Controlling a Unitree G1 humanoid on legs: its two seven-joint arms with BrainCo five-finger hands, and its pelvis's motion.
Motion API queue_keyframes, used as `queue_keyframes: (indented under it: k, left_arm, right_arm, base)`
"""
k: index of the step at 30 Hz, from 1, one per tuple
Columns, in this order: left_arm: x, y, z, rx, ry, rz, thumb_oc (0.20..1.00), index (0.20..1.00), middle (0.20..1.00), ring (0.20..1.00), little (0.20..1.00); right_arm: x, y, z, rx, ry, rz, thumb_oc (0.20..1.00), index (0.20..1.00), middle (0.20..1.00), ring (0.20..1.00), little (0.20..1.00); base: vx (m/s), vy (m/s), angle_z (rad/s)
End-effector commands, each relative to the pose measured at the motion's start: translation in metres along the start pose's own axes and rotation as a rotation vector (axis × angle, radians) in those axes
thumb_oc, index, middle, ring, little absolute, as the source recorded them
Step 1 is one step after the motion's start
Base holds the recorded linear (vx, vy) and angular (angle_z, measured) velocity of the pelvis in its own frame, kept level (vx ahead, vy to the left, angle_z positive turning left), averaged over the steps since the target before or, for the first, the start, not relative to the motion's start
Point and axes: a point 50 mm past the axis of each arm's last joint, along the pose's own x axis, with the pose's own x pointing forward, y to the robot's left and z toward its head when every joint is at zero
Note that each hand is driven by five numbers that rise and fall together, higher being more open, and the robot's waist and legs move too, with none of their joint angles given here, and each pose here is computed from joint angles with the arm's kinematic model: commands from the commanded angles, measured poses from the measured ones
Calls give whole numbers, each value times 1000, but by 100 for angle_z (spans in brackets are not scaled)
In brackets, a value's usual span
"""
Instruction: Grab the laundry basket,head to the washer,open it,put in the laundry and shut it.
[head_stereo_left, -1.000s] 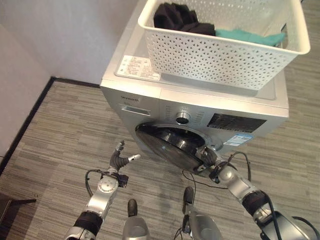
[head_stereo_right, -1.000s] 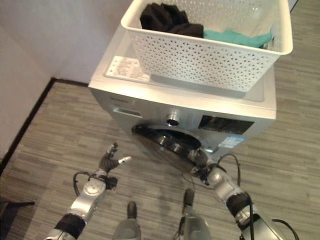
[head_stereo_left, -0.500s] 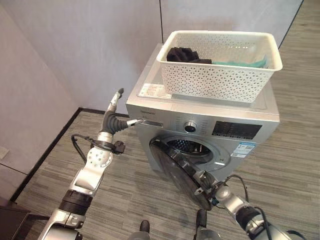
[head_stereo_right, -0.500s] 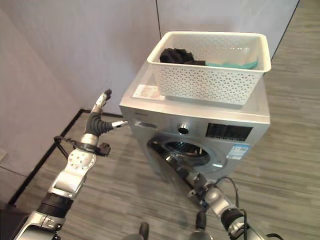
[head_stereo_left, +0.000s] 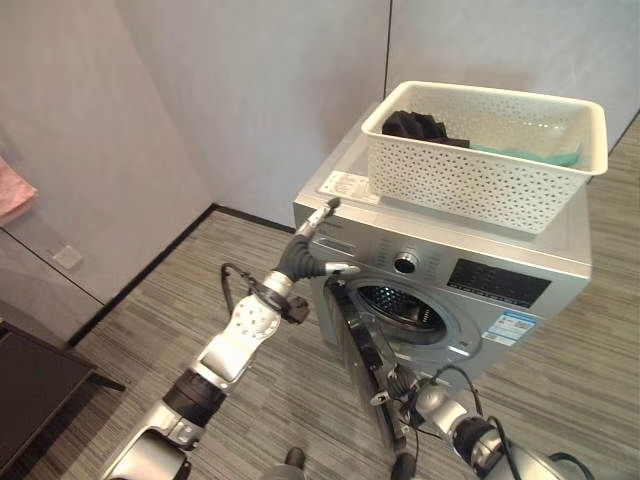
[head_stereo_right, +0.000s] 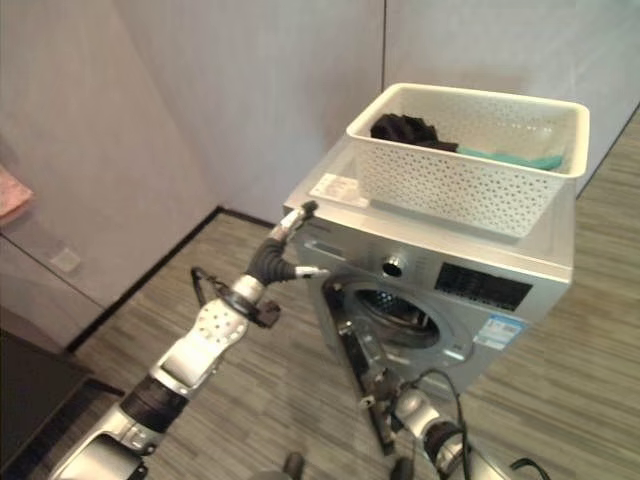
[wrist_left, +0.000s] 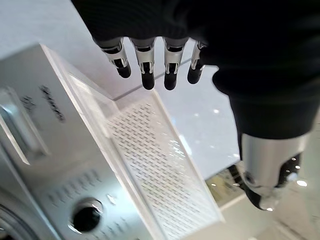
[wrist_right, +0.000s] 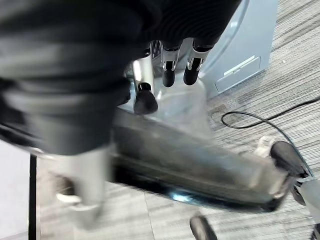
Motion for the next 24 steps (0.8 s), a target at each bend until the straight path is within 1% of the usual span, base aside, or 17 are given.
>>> queue_keyframes:
  k: [1,3,5,7,8,10,11,13,15,17,19,20,21,22,23,24]
  left_arm:
    - [21,-3,32,29,-145,-55,1000,1000,1000,1000,1000]
    - [21,-5,30,33,-133,-63,1000,1000,1000,1000,1000]
    - [14,-4,22,58,-108,-80,1000,1000,1000,1000,1000]
    - [7,-1,26,58,-139,-83,1000,1000,1000,1000,1000]
    - [-2,3,27,10,-160,-64,1000,1000,1000,1000,1000]
    - [-10,5,30,-20,-182,-55,1000,1000,1000,1000,1000]
    - [-11,5,30,-20,-181,-54,1000,1000,1000,1000,1000]
    - [-13,10,39,-18,-223,-39,1000,1000,1000,1000,1000]
    - [-14,11,40,-35,-224,-33,1000,1000,1000,1000,1000]
    - [-12,12,41,-71,-230,-28,1000,1000,1000,1000,1000]
    - [-11,13,40,-87,-225,-23,1000,1000,1000,1000,1000]
    - [-10,12,38,-106,-215,-24,1000,1000,1000,1000,1000]
    - [-8,8,26,-200,-156,-34,1000,1000,1000,1000,1000]
    - [-8,8,26,-202,-157,-34,1000,1000,1000,1000,1000]
    - [-5,0,12,-323,-91,-69,1000,1000,1000,1000,1000]
    - [-5,0,12,-324,-92,-70,1000,1000,1000,1000,1000]
  right_arm:
    - [-3,49,141,181,-368,191,1000,1000,1000,1000,1000]
    - [-2,44,140,199,-367,175,1000,1000,1000,1000,1000]
    - [2,39,121,226,-317,142,1000,1000,1000,1000,1000]
    - [3,39,111,226,-294,133,1000,1000,1000,1000,1000]
    - [4,40,94,244,-254,131,1000,1000,1000,1000,1000]
    - [5,42,72,238,-203,127,1000,1000,1000,1000,1000]
    - [5,43,71,237,-203,128,1000,1000,1000,1000,1000]
    - [5,40,44,235,-135,106,1000,1000,1000,1000,1000]
    - [5,39,35,235,-112,96,1000,1000,1000,1000,1000]
    - [3,33,12,244,-55,77,1000,1000,1000,1000,1000]
    - [2,32,4,233,-37,70,1000,1000,1000,1000,1000]
    - [1,30,-4,219,-18,65,1000,1000,1000,1000,1000]
    - [-1,28,-18,199,20,59,1000,1000,1000,1000,1000]
    - [-1,27,-19,199,21,58,1000,1000,1000,1000,1000]
    - [-5,25,-35,184,62,54,1000,1000,1000,1000,1000]
    - [-5,25,-35,184,63,53,1000,1000,1000,1000,1000]
  base:
    - [-122,6,53]
    - [-8,-4,143]
    - [57,-1,52]
    - [39,-4,61]
    - [40,-7,87]
    - [60,-17,0]
    - [82,-24,-23]
    - [78,-23,-48]
    - [44,-12,-34]
    - [75,-2,-8]
    - [57,-1,-13]
    - [73,5,-26]
    - [52,6,-37]
    - [84,23,-40]
    - [52,19,-31]
    - [70,32,-16]
